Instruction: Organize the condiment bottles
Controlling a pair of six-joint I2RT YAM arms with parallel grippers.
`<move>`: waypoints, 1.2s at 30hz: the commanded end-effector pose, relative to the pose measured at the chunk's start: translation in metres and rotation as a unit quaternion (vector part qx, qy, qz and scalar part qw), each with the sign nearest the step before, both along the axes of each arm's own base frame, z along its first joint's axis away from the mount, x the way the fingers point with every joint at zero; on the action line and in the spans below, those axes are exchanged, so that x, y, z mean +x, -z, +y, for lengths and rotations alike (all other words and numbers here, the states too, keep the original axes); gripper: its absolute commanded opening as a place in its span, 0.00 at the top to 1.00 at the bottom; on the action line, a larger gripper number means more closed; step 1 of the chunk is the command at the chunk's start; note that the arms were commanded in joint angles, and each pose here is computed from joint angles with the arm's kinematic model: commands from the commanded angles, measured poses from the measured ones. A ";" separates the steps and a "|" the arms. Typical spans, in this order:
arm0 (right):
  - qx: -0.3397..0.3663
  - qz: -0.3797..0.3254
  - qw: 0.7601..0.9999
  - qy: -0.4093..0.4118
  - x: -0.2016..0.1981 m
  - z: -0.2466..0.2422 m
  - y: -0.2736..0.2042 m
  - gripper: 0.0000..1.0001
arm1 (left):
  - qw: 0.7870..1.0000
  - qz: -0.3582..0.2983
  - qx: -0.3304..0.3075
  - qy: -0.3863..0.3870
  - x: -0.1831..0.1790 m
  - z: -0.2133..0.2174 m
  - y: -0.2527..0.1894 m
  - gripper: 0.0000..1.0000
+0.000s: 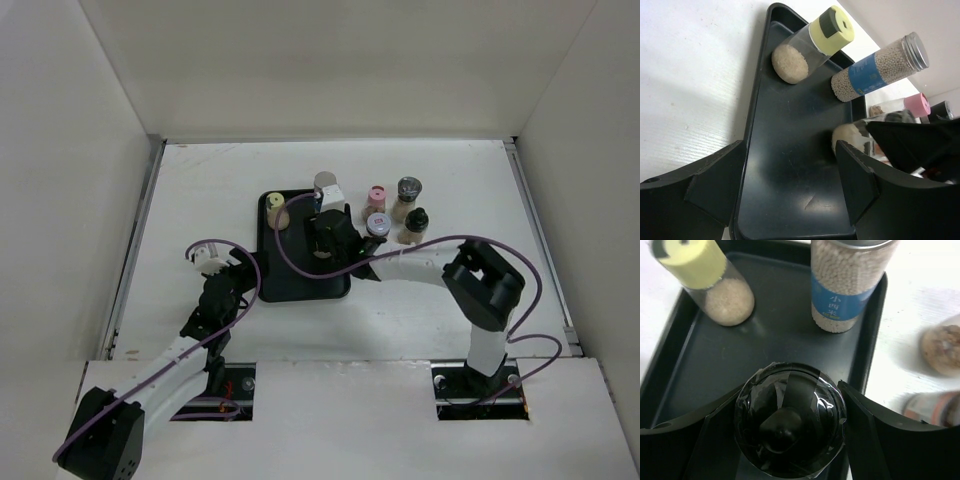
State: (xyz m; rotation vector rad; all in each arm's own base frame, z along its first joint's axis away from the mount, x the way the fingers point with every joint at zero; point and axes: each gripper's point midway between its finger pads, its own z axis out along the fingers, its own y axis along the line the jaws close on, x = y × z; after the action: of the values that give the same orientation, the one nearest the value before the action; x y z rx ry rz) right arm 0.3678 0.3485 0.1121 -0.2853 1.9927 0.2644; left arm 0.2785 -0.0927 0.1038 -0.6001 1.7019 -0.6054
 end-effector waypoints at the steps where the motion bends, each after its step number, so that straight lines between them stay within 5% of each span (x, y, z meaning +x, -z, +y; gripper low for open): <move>1: 0.062 -0.061 0.996 0.013 0.034 0.017 -0.048 0.36 | 1.000 -0.010 0.000 0.007 -0.003 -0.002 0.002 0.29; 23: 0.101 -0.049 0.993 -0.020 0.048 0.078 -0.042 0.33 | 1.000 -0.015 -0.001 0.005 -0.003 0.000 0.000 0.29; 36: 0.210 0.025 0.976 -0.051 0.024 0.134 -0.041 0.22 | 1.000 -0.017 -0.003 0.003 -0.003 0.001 -0.001 0.29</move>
State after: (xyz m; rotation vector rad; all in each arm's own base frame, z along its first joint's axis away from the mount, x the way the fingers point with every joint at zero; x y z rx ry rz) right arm 0.3925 0.4537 0.1173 -0.1872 1.9859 0.5850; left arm 0.2780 -0.0937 0.1049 -0.5967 1.6991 -0.6107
